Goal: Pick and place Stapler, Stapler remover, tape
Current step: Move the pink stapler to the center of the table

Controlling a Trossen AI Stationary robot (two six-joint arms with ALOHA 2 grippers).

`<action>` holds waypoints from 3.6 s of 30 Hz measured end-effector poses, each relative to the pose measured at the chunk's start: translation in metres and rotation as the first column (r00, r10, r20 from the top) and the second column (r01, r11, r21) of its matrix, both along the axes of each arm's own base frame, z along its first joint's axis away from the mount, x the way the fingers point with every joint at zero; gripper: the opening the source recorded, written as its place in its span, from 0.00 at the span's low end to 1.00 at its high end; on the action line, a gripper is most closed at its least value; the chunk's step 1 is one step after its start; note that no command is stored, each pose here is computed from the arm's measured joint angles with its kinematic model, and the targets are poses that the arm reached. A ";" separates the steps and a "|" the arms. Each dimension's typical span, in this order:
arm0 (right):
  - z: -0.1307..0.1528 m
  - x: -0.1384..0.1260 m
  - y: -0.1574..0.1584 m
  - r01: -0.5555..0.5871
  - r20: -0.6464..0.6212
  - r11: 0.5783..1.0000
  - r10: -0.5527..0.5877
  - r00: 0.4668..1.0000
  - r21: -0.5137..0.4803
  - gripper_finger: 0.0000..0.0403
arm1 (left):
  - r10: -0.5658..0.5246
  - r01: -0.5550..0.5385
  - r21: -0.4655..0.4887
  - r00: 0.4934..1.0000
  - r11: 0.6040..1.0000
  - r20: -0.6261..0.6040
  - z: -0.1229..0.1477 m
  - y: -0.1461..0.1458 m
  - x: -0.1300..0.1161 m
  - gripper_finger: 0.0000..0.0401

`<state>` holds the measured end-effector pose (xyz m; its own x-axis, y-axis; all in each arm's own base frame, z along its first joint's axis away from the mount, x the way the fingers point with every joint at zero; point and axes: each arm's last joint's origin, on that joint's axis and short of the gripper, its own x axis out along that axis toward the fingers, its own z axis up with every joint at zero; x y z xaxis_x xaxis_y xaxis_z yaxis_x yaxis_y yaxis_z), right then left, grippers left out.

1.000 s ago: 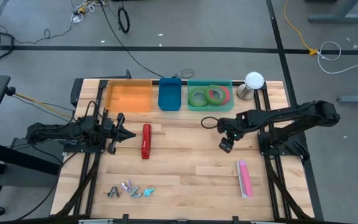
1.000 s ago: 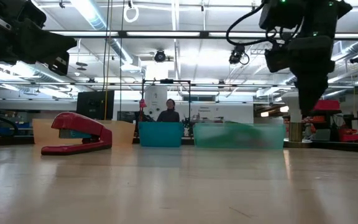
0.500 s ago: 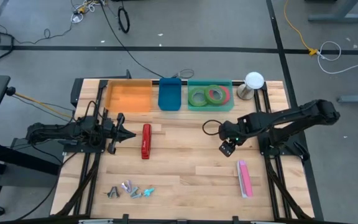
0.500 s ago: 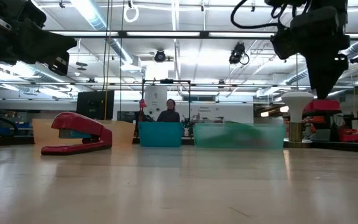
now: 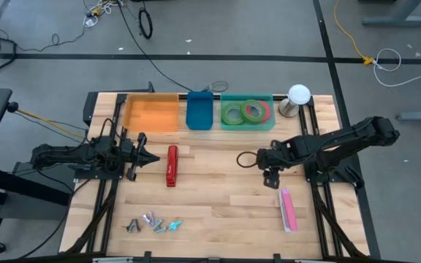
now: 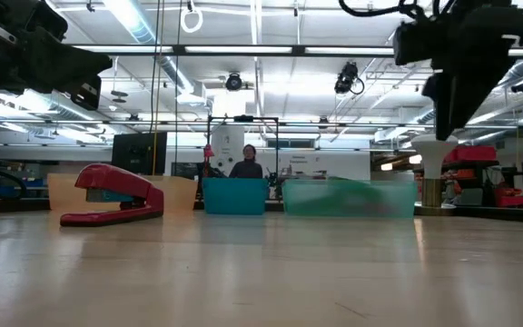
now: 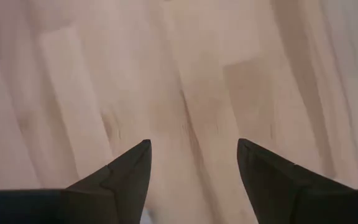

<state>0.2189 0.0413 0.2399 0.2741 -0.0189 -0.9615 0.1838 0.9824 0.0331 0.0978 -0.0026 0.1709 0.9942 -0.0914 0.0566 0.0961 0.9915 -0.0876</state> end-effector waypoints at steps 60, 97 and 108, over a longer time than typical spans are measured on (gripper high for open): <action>0.028 0.002 0.047 -0.923 0.152 0.352 0.931 0.331 -0.152 0.65 | 0.000 0.000 0.001 1.000 1.000 0.001 0.000 0.000 0.000 0.01; -0.032 -0.047 0.064 -0.988 -0.122 -0.152 0.982 -0.147 -0.029 0.85 | 0.001 -0.001 0.000 1.000 1.000 0.000 0.000 0.000 0.000 0.01; -0.055 -0.054 0.073 -0.973 -0.141 -0.212 0.970 -0.199 -0.088 0.85 | 0.001 -0.001 0.001 1.000 1.000 0.001 0.000 0.000 0.000 0.01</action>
